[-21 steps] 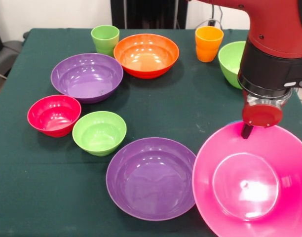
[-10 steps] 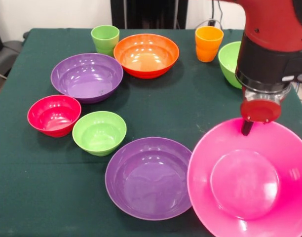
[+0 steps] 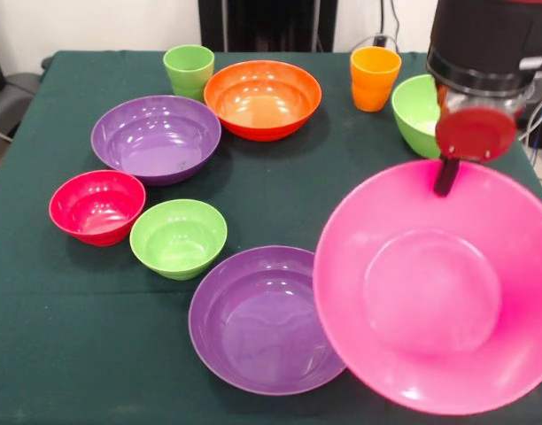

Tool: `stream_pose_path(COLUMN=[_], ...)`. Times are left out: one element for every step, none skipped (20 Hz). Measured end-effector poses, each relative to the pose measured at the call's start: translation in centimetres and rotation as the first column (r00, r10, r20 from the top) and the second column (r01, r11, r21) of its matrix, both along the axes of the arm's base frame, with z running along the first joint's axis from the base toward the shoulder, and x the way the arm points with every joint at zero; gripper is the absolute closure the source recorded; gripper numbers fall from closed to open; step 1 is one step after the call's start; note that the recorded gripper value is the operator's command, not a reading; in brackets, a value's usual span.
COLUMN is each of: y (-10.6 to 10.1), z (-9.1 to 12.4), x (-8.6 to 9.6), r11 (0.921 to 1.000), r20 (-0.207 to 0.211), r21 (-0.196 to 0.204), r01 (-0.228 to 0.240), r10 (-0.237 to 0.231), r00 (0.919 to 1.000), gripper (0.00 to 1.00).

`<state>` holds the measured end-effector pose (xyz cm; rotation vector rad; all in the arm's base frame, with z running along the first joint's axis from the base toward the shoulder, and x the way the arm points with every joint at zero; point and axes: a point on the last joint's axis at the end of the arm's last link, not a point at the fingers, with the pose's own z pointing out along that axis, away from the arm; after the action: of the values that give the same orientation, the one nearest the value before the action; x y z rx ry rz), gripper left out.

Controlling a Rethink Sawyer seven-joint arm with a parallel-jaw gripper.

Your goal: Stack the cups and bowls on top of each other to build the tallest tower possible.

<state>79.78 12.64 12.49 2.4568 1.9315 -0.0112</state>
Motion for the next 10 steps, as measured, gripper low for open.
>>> stream_pose_path(y=[0.0, 0.0, -0.1, -0.2, -0.3, -0.3, -0.4, -0.5, -0.5, -0.6], z=[0.5, 0.7, 1.1, 1.6, 1.7, 1.9, 2.1, 2.2, 2.4, 2.4], x=[-0.1, -0.2, -0.4, -0.5, -0.6, -0.7, -0.8, -0.9, -1.0, -1.1], r11=[1.0000, 0.9999, 0.9999, 0.9997, 0.9996, 0.9995, 0.9994, 0.9994, 0.9992, 0.9992], r20=[0.002, 0.003, 0.006, 0.009, 0.011, 0.013, 0.015, 0.016, 0.019, 0.021], r21=[0.005, 0.007, 0.012, 0.016, 0.018, 0.019, 0.020, 0.021, 0.022, 0.023], r01=[0.004, 0.007, 0.013, 0.018, 0.020, 0.024, 0.027, 0.029, 0.032, 0.034], r10=[-0.004, -0.007, -0.013, -0.018, -0.021, -0.024, -0.027, -0.029, -0.033, -0.034], r00=[1.0000, 1.0000, 0.9999, 0.9998, 0.9997, 0.9996, 0.9995, 0.9994, 0.9993, 0.9992], gripper=[1.00, 1.00, 1.00, 1.00, 1.00, 1.00, 1.00, 1.00, 1.00, 1.00])
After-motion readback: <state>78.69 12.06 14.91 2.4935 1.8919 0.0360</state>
